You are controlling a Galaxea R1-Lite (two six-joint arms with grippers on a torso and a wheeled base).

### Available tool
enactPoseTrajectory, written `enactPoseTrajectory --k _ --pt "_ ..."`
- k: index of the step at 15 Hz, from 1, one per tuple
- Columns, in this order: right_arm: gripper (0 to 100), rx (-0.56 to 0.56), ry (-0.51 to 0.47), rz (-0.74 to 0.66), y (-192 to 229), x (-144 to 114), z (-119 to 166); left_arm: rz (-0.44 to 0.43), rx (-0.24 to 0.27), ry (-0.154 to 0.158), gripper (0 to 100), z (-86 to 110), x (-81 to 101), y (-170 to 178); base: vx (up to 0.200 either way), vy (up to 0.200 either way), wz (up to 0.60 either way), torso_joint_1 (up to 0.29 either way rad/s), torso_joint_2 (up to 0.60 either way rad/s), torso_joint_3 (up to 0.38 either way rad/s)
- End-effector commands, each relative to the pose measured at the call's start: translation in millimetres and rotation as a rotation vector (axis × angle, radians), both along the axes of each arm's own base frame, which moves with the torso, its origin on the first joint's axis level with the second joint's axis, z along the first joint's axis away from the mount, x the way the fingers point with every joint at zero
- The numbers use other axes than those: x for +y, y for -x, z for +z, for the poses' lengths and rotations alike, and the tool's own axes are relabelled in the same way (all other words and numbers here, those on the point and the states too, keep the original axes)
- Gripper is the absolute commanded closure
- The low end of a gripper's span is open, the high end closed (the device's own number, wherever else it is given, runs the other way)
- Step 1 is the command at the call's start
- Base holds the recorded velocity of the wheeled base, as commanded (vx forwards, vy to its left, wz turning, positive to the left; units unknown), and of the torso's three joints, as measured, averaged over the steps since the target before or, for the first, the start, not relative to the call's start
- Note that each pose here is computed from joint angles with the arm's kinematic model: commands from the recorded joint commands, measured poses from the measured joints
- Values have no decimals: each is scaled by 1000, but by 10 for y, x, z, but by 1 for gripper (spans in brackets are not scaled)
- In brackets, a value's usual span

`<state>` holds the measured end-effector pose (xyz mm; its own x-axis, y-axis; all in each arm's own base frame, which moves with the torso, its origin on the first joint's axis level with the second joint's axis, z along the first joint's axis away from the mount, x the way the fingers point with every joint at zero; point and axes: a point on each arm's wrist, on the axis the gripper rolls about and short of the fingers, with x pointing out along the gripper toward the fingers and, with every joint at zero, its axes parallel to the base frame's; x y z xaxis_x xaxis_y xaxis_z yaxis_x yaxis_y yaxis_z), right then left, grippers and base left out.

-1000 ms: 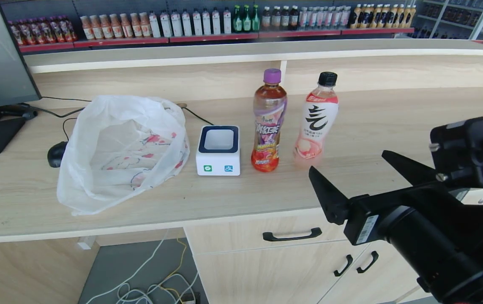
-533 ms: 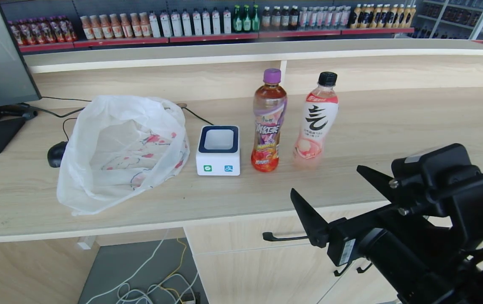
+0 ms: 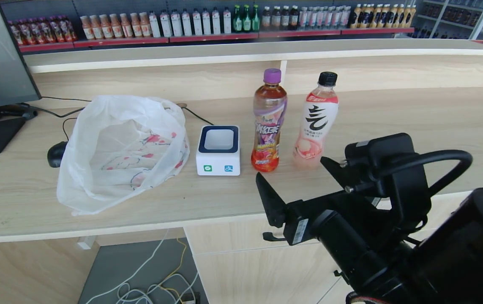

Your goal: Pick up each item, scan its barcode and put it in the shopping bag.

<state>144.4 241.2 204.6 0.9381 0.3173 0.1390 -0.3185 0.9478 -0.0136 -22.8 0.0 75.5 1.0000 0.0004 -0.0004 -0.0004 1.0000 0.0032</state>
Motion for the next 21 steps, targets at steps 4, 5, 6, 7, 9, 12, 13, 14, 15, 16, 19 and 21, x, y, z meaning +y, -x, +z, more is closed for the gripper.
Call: enactPoseTrajectory --k 4,5,6,7,9,12,13,14,15,16,19,21 --pt "0 -32 48 -19 -328 215 -105 0 1 0 0 0 0 -1 0 0 0 0 0 0" --pt "0 -44 51 -28 -412 216 -92 0 1 0 0 0 0 -1 0 0 0 0 0 0" --pt "0 -50 45 -21 -436 231 -86 1 1 0 0 0 0 -1 0 0 0 0 0 0" --pt "0 -65 35 -7 -493 261 -77 1 1 0 0 0 0 -1 0 0 0 0 0 0" --pt "0 -71 41 -8 -577 222 -92 0 1 0 0 0 0 -1 0 0 0 0 0 0" --pt "0 -83 44 -6 -707 155 -110 0 1 0 0 0 0 -1 0 0 0 0 0 0" --pt "0 -85 41 -20 -754 125 -118 1 1 0 0 0 0 -1 0 0 0 0 0 0" --pt "0 -84 44 -26 -777 105 -129 0 1 0 0 0 0 -1 0 0 0 0 0 0" --pt "0 -87 44 -28 -793 101 -123 0 1 0 0 0 0 -1 0 0 0 0 0 0" --pt "0 -86 47 -25 -812 110 -137 1 1 0 0 0 0 -1 0 0 0 0 0 0" --pt "0 -81 56 -21 -831 134 -173 0 1 0 0 0 0 -1 0 0 0 0 0 0" --pt "0 -81 52 -22 -867 169 -186 1 1 0 0 0 0 -1 0 0 0 0 0 0"
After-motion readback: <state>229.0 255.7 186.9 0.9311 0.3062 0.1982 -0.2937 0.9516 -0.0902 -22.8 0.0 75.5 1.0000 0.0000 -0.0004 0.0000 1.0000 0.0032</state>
